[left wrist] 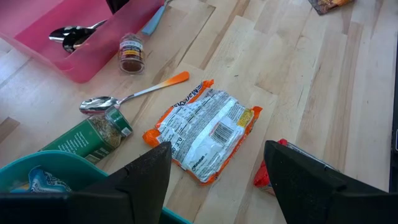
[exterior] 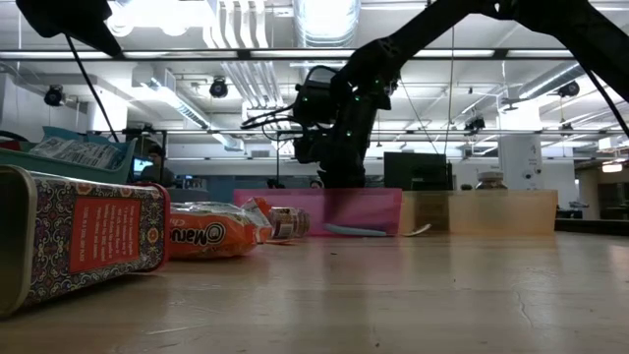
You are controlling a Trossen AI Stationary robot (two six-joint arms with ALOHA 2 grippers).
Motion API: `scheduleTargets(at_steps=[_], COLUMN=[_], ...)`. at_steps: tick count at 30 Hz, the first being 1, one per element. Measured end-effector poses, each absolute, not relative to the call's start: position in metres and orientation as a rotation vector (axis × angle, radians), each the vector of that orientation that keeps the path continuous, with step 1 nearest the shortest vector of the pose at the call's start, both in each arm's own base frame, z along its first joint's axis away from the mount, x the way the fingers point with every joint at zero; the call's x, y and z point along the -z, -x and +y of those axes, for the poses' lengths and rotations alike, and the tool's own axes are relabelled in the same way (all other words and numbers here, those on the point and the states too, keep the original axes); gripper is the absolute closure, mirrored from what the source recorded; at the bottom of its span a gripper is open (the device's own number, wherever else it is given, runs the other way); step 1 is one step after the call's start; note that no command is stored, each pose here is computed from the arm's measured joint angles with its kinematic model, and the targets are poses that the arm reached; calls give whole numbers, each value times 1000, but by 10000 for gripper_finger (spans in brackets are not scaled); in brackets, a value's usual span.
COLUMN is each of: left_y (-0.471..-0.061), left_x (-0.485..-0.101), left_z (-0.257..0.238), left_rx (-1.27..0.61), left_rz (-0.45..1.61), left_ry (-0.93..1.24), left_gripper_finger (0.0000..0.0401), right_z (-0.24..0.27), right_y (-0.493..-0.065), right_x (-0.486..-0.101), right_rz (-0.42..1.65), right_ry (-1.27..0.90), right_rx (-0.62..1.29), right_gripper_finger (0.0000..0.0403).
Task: Pick & Place Food Item
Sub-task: Put the green spoon into the pink bin, then put the red spice can into the orange bin
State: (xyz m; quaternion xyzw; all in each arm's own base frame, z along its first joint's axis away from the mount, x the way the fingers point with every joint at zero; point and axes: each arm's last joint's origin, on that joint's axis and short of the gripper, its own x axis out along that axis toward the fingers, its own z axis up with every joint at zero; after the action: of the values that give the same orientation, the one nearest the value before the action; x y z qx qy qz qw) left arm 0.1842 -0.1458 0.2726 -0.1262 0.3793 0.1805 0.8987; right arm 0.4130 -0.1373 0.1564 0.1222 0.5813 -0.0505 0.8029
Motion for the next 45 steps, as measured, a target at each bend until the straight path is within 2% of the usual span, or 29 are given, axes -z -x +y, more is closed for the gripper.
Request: scheduleTargets(at_steps=[14,17,26,30,38,45], left_y=[-184,-184,-184,-184,-184,-184], left_x=[-273,-273,-273,-273,-273,-273], left_z=[-146,-146,-146,-146,-146,-146], left_rx=[-373,-373,-374,-374,-373,-373], left_rz=[786,786,786,786,786,786], left_ry=[262,261,261,261,261,262], left_gripper_finger=[143,143,143,143,143,143], right_z=[-136,-136,-137,-137,-135,-133], right_y=[-415,-415,-415,-415,-412,-405], right_x=[-156,-157,-158,-159,-169,-201], right_rz=[1230,1227,1230,1228,1219,1164], right_ry=[-272,-270,-273,-274,-275,-239], right_rx=[122,123,129,129,133,227], right_gripper_finger=[381,354,237,200,160,155])
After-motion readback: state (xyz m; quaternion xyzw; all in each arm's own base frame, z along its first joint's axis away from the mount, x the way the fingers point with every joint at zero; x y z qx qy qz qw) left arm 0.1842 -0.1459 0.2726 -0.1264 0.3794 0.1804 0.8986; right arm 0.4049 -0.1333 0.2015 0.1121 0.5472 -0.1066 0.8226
